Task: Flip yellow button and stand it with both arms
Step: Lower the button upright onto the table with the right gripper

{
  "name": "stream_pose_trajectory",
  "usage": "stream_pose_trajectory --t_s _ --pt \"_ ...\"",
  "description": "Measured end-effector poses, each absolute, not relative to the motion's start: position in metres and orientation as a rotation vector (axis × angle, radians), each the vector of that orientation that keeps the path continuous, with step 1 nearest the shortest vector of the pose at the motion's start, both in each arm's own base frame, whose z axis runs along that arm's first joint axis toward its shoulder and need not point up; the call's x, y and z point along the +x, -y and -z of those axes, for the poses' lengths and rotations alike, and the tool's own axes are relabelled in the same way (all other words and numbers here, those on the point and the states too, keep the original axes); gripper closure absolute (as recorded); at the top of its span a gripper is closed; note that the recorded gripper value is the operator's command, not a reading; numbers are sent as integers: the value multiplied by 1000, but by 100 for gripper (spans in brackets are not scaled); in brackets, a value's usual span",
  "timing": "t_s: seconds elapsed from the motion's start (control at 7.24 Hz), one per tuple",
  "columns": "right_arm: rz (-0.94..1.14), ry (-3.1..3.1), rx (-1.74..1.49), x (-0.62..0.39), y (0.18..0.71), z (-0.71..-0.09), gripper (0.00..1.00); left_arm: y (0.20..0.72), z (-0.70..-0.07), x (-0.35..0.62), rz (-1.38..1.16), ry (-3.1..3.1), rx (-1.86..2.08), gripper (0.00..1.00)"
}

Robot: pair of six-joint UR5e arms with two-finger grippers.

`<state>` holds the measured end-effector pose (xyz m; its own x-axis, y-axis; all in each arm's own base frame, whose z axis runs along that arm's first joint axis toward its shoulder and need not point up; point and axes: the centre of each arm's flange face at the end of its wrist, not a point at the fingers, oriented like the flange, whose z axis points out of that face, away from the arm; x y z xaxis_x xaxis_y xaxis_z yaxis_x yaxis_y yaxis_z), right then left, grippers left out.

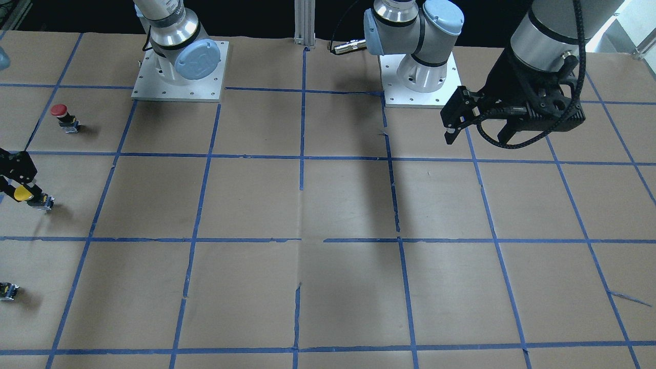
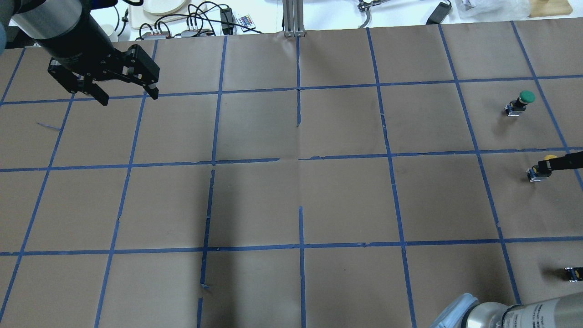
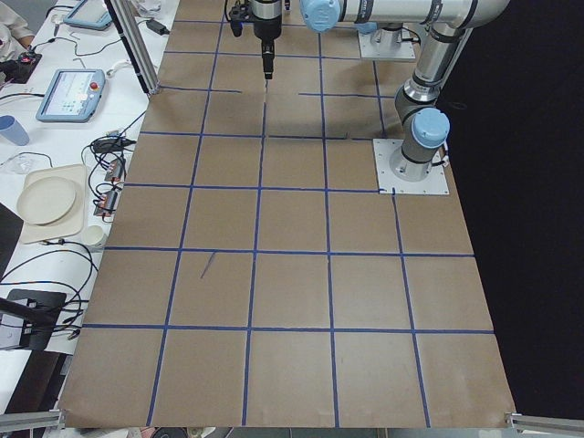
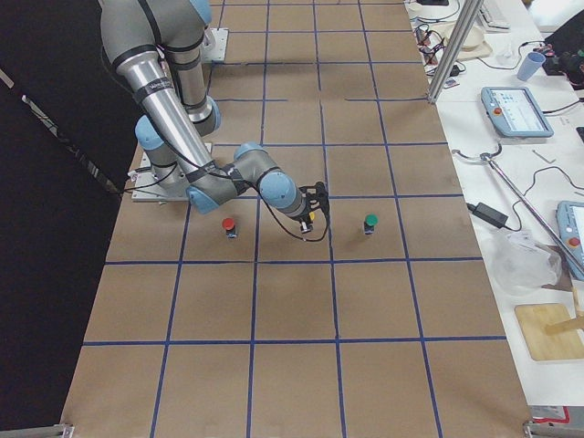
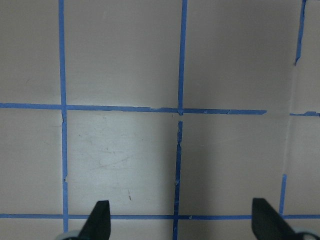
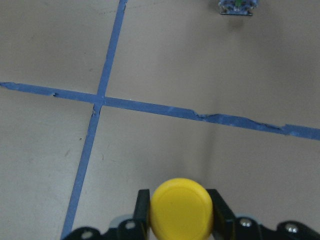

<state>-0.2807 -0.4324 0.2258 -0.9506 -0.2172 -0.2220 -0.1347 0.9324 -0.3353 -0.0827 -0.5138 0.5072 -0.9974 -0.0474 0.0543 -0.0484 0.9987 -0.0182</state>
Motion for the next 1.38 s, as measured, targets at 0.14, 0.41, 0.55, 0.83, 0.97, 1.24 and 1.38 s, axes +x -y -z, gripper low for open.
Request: stream_pose_trajectory --t_s 0.14,0.41,0.55,0.83,0.97,1.24,1.38 --pt "463 -2834 -262 -281 432 -226 43 514 -507 -83 -28 3086 74 1" --pt "450 -2842 -264 -281 431 -225 35 514 -507 -82 -24 3085 76 1" --pt "442 -2848 -265 -282 431 -225 35 514 -508 -81 -25 3086 77 1" --pt "423 -2860 -267 -283 430 -224 12 514 -507 -81 -23 3085 74 1" --pt "395 -2881 -263 -285 428 -226 1 514 -507 -81 -24 3084 75 1" --pt "350 -2938 -213 -287 428 -242 0 514 -508 -81 -29 3084 74 1" --pt "344 -2974 -203 -283 430 -262 0 514 -509 -81 -32 3084 74 1"
